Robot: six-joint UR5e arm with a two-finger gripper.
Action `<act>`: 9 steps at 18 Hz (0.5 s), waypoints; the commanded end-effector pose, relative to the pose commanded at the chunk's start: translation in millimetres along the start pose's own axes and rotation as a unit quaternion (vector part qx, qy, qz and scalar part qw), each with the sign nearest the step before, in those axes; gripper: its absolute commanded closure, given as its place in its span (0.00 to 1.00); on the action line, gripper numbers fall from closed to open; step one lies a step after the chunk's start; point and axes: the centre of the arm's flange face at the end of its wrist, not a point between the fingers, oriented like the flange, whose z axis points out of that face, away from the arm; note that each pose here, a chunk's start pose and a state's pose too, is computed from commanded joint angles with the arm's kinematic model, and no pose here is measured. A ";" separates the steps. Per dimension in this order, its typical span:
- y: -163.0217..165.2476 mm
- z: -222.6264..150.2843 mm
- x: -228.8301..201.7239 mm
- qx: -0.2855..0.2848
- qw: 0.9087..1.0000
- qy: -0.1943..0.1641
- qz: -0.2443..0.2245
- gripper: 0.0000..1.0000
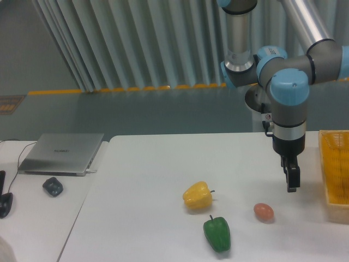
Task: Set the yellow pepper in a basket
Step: 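Move the open gripper over the yellow pepper and lower it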
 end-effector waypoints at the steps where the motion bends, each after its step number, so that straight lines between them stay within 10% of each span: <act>1: 0.0 0.0 0.0 0.000 1.000 0.000 -0.001 0.00; 9: -40.4 17.7 10.9 0.002 0.998 0.015 -0.056 0.00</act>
